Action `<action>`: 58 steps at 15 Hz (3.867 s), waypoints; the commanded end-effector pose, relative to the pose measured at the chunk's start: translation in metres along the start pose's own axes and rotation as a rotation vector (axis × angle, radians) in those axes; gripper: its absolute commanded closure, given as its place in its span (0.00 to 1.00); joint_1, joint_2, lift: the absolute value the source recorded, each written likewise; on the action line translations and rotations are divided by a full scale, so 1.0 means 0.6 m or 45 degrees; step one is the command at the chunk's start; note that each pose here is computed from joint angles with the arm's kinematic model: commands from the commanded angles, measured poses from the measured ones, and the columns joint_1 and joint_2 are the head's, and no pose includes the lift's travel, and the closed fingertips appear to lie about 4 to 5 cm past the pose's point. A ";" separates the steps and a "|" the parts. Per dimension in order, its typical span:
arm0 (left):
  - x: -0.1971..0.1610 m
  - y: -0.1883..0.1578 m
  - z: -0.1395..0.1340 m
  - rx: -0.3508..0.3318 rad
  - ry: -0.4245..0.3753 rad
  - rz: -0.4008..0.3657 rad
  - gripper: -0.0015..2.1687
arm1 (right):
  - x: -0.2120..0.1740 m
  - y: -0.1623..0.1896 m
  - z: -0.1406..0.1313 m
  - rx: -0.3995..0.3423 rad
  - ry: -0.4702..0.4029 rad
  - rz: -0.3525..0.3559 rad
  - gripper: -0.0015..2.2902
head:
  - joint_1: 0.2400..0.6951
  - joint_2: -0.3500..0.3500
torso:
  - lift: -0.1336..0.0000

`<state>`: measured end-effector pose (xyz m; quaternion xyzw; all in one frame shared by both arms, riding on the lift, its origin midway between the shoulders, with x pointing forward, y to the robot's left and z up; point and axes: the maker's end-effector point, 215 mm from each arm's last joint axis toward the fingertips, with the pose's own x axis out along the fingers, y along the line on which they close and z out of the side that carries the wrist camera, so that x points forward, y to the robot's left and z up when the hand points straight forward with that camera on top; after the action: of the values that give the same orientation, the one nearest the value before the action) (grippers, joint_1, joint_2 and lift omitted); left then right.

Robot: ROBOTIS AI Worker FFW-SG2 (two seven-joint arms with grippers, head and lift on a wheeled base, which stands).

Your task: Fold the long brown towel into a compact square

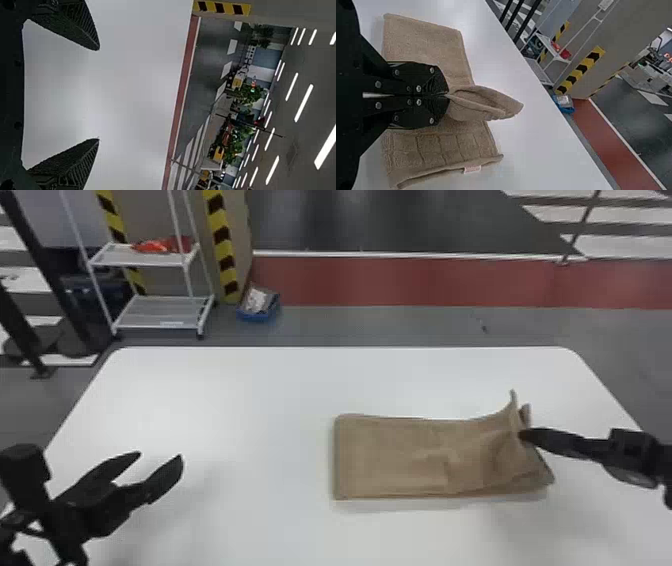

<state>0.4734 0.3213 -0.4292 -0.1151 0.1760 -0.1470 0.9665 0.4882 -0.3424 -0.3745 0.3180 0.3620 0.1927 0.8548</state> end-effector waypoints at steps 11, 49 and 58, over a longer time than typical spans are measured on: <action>-0.008 0.000 -0.014 0.002 0.021 -0.009 0.03 | -0.052 -0.063 -0.007 0.046 -0.017 -0.091 0.03 | 1.00 0.40 | 0.07; -0.024 0.026 -0.021 0.002 0.025 0.014 0.03 | 0.057 -0.127 -0.034 -0.168 0.265 -0.383 0.61 | 1.00 0.43 | 0.07; -0.027 0.027 -0.011 0.015 0.018 0.015 0.03 | -0.033 -0.020 0.042 0.015 0.012 -0.109 0.63 | 1.00 0.45 | 0.07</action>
<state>0.4602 0.3413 -0.4356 -0.1077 0.1831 -0.1424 0.9667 0.4972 -0.3723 -0.3756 0.2893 0.3982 0.1447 0.8584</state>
